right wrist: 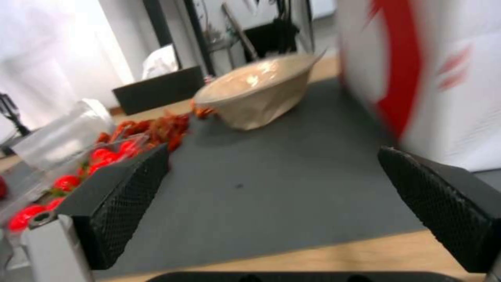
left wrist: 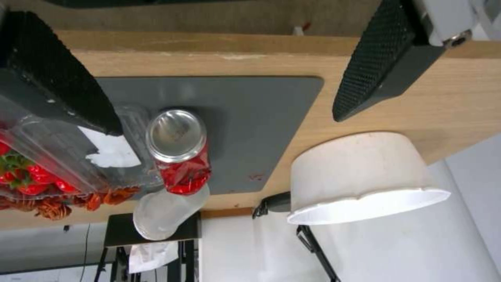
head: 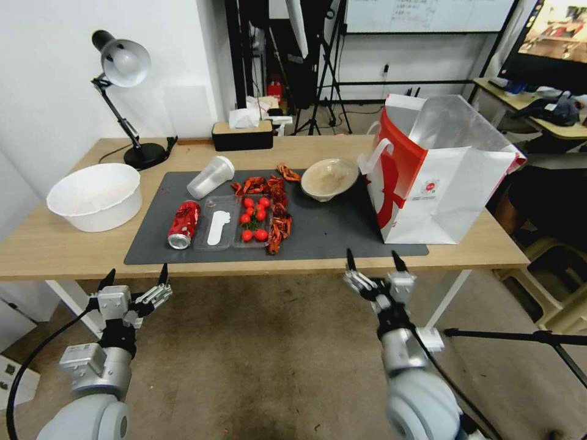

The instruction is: Pick up the trash from the table and place it into the takeout bag.

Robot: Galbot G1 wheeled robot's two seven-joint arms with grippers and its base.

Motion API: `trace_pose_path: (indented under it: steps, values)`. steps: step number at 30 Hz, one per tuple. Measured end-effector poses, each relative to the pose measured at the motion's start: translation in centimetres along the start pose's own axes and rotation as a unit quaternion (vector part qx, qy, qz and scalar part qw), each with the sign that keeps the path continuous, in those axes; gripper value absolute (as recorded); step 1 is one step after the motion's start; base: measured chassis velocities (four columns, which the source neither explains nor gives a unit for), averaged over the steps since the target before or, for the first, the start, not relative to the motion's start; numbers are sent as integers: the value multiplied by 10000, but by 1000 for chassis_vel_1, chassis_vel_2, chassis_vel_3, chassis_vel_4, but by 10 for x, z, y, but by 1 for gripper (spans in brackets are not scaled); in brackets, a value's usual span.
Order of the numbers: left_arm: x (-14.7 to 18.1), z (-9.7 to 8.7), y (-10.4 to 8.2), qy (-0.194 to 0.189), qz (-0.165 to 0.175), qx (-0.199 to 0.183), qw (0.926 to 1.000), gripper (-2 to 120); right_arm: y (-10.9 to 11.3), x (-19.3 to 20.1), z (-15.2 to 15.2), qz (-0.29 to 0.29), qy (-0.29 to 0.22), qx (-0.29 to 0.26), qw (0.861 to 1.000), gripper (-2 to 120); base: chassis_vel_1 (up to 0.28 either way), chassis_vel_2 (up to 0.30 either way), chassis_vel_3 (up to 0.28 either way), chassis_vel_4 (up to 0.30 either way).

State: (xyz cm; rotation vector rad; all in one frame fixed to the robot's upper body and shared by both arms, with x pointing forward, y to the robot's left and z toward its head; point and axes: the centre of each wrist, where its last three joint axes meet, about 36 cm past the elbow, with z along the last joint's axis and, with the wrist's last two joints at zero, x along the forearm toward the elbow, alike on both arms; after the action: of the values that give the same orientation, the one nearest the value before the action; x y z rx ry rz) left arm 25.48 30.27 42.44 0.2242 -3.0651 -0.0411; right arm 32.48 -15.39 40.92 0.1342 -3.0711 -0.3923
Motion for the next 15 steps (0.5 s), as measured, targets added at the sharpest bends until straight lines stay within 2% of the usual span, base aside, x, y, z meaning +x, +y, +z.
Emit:
trace_pose_path:
  steps: [2,3,7,15]
  values:
    - [0,-1,0,-5,-7,-6,10000,100,13,-34,3,-66,268,-422,9987,100,0,0,0,0]
    - [0,-1,0,-5,-7,-6,10000,100,13,-34,3,-66,268,-422,9987,100,0,0,0,0]
    - [2,-1,1,-9,-45,-15,10000,100,30,-82,-10,-90,499,-999,9937,100,0,0,0,0]
    - [3,-1,3,2,-97,-26,9999,100,43,-134,-38,105,693,-1601,9846,100,0,0,0,0]
